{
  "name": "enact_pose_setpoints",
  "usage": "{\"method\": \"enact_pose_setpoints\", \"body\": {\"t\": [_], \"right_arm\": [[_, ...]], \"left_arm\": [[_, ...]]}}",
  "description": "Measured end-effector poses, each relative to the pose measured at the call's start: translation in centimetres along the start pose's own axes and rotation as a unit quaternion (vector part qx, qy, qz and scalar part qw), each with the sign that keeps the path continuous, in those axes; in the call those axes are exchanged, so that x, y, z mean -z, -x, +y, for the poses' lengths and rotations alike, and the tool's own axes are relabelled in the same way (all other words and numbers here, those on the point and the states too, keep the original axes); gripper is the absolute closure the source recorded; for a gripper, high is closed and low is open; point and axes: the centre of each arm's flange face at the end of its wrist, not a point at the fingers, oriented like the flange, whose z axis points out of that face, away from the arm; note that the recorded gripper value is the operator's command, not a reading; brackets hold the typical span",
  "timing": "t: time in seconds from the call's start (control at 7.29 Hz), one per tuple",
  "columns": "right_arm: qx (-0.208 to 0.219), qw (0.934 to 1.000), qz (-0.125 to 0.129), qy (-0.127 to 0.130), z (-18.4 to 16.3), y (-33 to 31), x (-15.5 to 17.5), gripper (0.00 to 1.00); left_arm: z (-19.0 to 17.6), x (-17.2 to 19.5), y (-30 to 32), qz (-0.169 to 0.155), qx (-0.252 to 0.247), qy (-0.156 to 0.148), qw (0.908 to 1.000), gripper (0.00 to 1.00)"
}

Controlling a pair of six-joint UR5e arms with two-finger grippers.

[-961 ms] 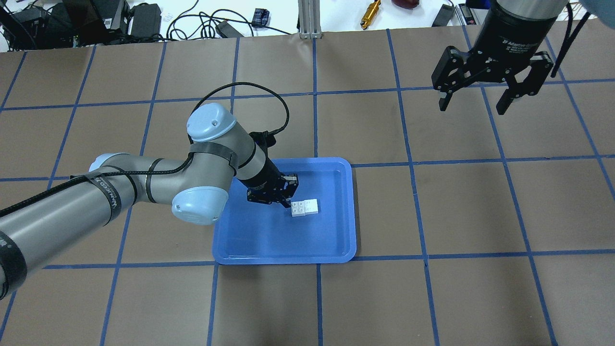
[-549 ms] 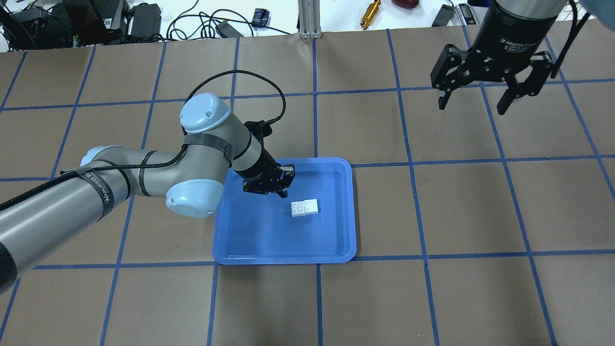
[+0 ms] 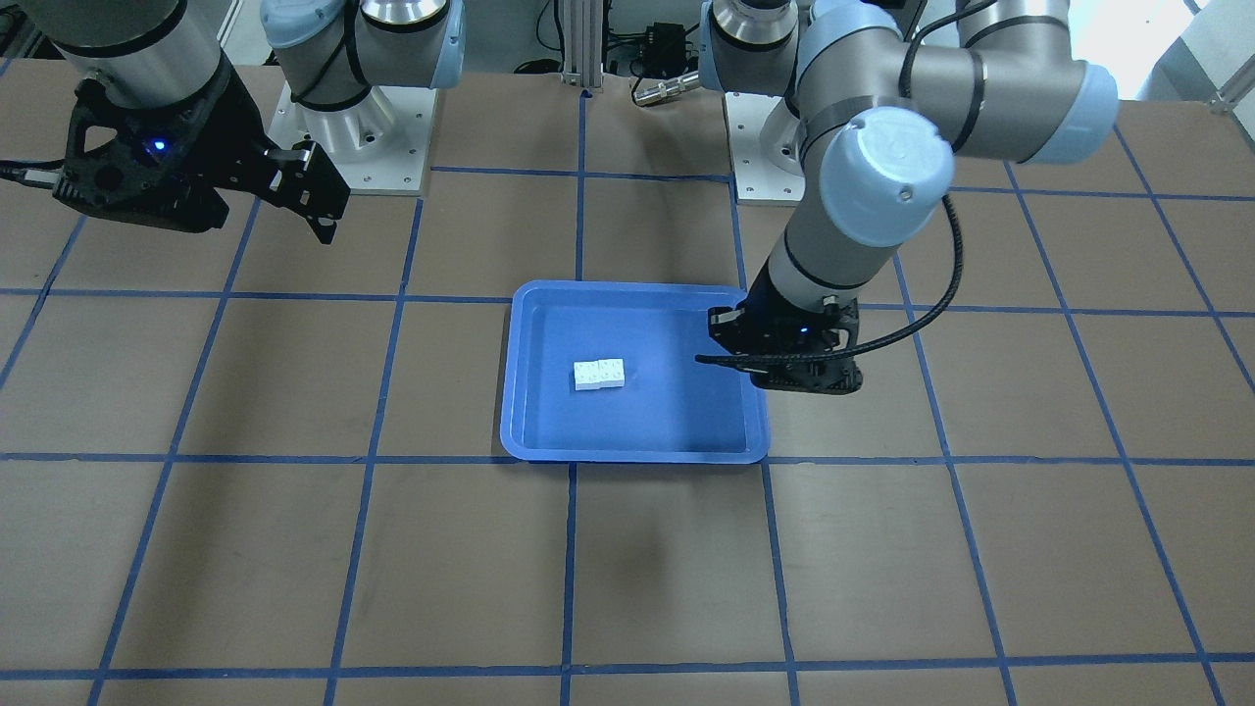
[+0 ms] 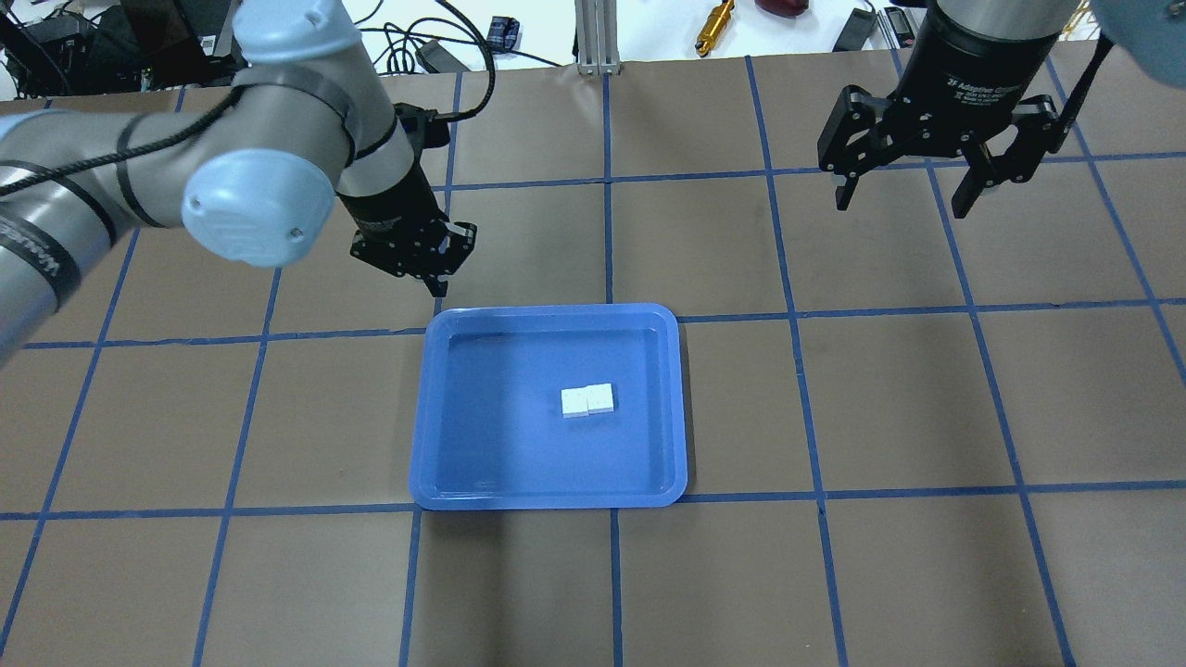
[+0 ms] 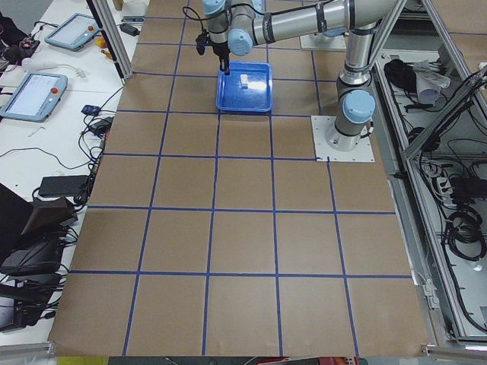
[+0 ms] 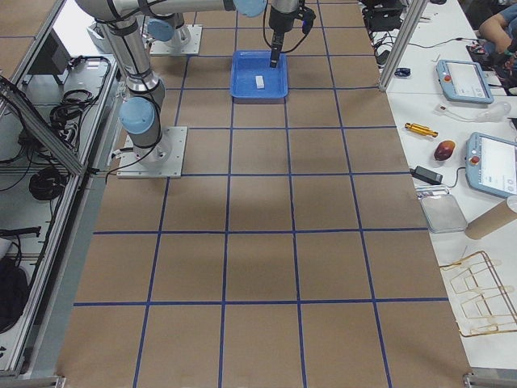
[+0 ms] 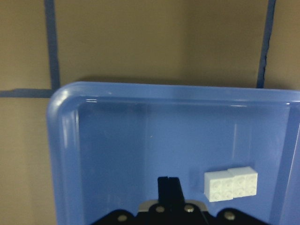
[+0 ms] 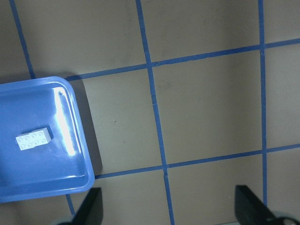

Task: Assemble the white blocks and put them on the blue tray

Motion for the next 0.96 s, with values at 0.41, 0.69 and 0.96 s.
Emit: {"method": "enact_pose_setpoints", "body": {"t": [0.41, 0.69, 0.96], "right_arm": [[0.001, 1.0, -0.003, 0.006, 0.0, 0.1, -1.4, 0.0], [0.002, 1.0, -0.004, -0.004, 0.0, 0.1, -1.3, 0.0], [0.001, 1.0, -0.004, -0.009, 0.0, 0.1, -1.1, 0.0]], "left_arm": [[3.6, 8.9, 4.3, -0.028, -0.038, -0.02, 0.9987, 0.04], [5.7, 11.7, 4.8, -0.05, -0.039, -0.043, 0.9971, 0.0], [6.3, 12.9, 4.8, -0.052, -0.034, -0.057, 0.9964, 0.0]]}}
